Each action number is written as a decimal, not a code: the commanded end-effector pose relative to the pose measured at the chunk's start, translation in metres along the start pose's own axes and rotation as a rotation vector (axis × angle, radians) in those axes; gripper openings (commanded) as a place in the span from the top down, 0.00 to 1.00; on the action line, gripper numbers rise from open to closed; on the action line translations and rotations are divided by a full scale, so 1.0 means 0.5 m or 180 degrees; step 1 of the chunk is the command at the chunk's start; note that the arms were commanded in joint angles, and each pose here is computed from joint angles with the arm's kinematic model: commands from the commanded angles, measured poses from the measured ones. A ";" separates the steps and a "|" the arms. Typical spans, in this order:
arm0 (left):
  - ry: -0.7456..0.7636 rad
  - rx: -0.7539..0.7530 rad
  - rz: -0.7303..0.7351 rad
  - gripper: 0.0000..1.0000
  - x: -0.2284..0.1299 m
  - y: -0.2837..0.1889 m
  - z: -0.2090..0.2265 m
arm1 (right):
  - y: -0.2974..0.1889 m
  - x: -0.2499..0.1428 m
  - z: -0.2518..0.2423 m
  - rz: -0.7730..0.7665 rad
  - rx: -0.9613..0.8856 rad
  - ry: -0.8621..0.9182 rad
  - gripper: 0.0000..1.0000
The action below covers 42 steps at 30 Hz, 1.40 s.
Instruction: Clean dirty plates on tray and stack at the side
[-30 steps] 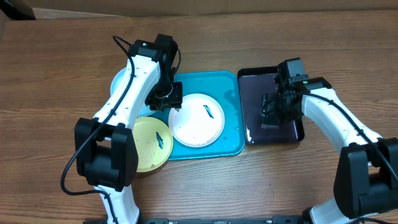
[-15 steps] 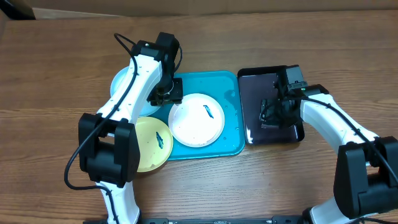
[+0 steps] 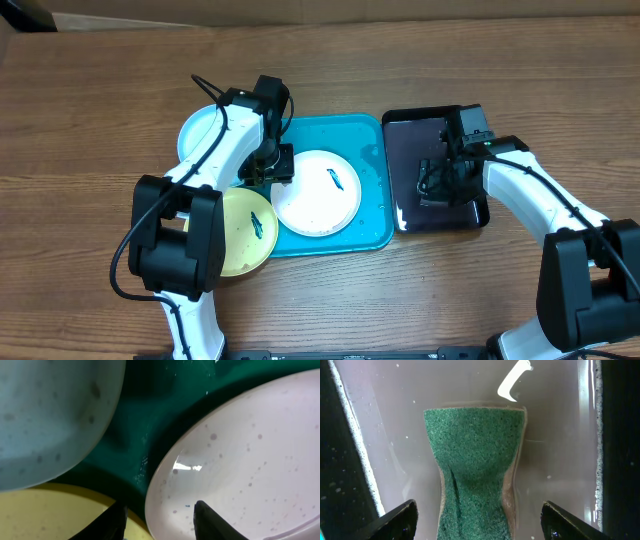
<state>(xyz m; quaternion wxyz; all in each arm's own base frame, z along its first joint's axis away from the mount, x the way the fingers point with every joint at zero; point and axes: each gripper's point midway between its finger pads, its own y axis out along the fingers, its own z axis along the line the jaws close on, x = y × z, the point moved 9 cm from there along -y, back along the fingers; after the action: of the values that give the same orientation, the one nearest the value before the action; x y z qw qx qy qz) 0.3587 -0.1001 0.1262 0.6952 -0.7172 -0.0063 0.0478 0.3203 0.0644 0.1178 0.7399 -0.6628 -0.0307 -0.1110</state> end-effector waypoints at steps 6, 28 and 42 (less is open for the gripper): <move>-0.0021 0.0052 -0.0057 0.58 -0.002 0.051 0.007 | 0.001 -0.004 0.000 0.0004 0.0003 0.0010 0.20; -0.0135 -0.0032 -0.0437 0.70 0.046 0.037 0.024 | 0.001 -0.003 0.000 0.0001 0.0005 0.0010 0.11; -0.0139 0.0001 -0.0239 0.96 0.027 0.039 0.029 | 0.001 0.004 0.003 -0.0070 0.0027 0.0006 0.10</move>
<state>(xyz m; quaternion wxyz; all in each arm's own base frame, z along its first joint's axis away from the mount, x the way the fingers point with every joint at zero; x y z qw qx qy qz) 0.3631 -0.0856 0.1059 0.6968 -0.7149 -0.0371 0.0440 0.3221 0.0648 0.1182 0.7404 -0.6613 -0.0348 -0.1153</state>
